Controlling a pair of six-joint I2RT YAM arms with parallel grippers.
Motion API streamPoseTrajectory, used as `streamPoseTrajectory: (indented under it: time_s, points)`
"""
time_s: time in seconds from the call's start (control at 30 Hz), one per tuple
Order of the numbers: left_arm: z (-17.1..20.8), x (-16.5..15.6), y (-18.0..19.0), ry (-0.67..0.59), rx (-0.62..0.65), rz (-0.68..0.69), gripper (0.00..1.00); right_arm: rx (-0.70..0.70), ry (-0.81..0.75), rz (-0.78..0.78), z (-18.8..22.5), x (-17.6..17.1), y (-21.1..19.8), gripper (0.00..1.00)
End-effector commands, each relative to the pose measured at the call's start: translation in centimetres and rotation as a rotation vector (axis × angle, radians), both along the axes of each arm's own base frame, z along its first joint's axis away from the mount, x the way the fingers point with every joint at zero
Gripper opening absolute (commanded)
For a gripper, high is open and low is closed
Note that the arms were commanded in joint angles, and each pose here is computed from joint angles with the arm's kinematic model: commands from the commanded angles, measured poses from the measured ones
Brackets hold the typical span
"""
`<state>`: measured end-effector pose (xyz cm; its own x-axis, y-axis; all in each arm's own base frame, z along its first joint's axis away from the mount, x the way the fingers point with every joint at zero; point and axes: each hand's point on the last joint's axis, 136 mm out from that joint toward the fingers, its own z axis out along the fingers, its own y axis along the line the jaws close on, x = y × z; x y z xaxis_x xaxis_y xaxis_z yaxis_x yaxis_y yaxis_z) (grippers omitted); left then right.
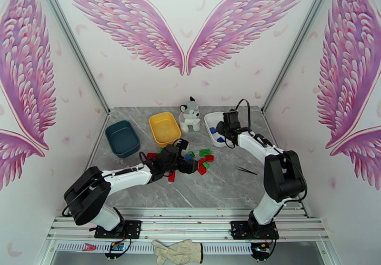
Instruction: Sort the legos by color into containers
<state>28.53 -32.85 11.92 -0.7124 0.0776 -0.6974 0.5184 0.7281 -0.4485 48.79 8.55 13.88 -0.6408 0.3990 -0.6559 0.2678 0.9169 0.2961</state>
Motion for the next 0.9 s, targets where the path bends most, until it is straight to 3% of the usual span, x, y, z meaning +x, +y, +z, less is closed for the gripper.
streamPoseTrajectory:
  time_s: [0.0, 0.13, 0.37, 0.6, 0.87]
  points:
    - [1.9, 0.4, 0.7, -0.060, 0.008, 0.026, 0.97, -0.015, 0.051, 0.012, -0.2, -0.1, -0.2, 0.56]
    - [2.2, 0.7, 1.4, -0.078, 0.016, 0.060, 0.98, 0.004, 0.027, 0.037, 0.7, -0.7, 0.3, 0.65]
    - [2.7, 1.6, 3.7, -0.108, 0.028, 0.159, 0.98, 0.003, -0.038, 0.129, 2.8, -3.6, 2.7, 0.66]
    - [3.2, 3.1, 8.4, -0.090, -0.033, 0.316, 0.99, -0.036, -0.060, 0.315, 2.4, -8.7, 9.5, 0.68]
    - [3.7, 4.0, 13.7, -0.053, -0.142, 0.460, 0.99, -0.095, -0.018, 0.485, -1.1, -14.3, 16.8, 0.72]
